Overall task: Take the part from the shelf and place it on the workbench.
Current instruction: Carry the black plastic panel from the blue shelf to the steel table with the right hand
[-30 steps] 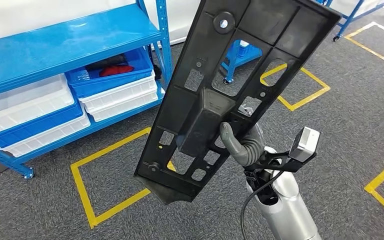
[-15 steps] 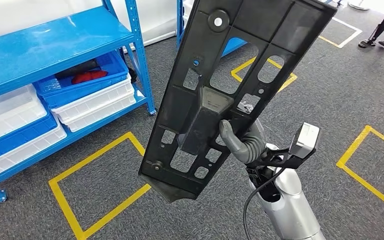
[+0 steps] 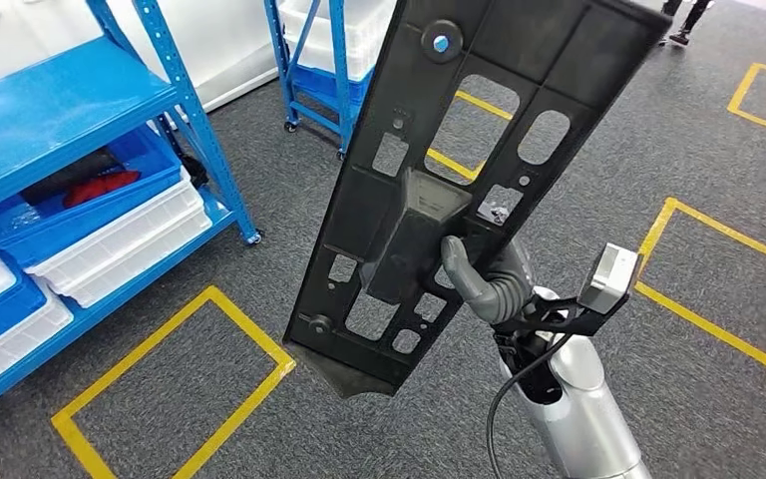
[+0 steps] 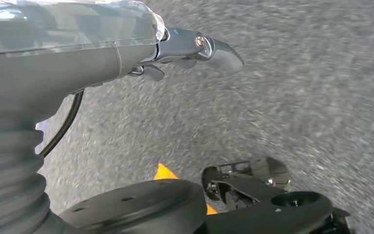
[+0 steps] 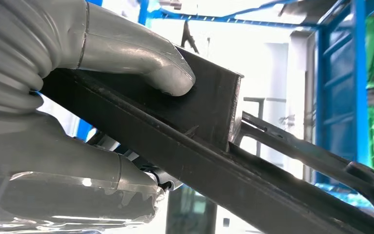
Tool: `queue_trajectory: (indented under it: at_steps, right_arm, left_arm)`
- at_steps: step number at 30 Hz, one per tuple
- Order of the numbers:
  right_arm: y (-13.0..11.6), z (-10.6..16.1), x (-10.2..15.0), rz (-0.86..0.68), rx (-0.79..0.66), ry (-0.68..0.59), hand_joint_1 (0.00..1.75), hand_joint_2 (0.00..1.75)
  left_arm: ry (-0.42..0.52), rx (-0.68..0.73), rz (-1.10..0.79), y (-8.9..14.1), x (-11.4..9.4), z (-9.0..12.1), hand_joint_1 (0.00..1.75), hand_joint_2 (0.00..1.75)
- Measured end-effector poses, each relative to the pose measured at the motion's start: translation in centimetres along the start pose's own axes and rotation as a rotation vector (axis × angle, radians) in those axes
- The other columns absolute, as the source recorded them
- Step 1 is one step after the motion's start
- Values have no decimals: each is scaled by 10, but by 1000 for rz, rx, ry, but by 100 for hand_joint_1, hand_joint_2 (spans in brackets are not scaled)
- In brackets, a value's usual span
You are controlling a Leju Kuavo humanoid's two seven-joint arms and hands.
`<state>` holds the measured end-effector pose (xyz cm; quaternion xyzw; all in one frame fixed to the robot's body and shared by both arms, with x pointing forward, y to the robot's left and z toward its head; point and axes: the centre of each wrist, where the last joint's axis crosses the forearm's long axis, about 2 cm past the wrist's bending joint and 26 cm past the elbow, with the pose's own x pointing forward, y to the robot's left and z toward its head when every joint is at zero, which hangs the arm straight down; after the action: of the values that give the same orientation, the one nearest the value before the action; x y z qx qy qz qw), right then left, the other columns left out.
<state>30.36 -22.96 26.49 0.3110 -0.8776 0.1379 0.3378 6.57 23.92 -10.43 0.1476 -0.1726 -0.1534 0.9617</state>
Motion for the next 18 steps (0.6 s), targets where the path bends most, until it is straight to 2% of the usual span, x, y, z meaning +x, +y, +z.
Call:
queue_trajectory:
  at_steps: [8,15,18]
  right_arm:
    - [3,0,0,17,-7,17,175,175]
    - [4,-12,0,27,20,-19,175,175]
    - [4,-12,0,35,17,-19,175,175]
  left_arm:
    - [-22,-2,-9,-2,4,0,0,175]
    - [64,-8,44,-4,1,2,0,175]
    - [70,-26,46,-7,1,3,0,175]
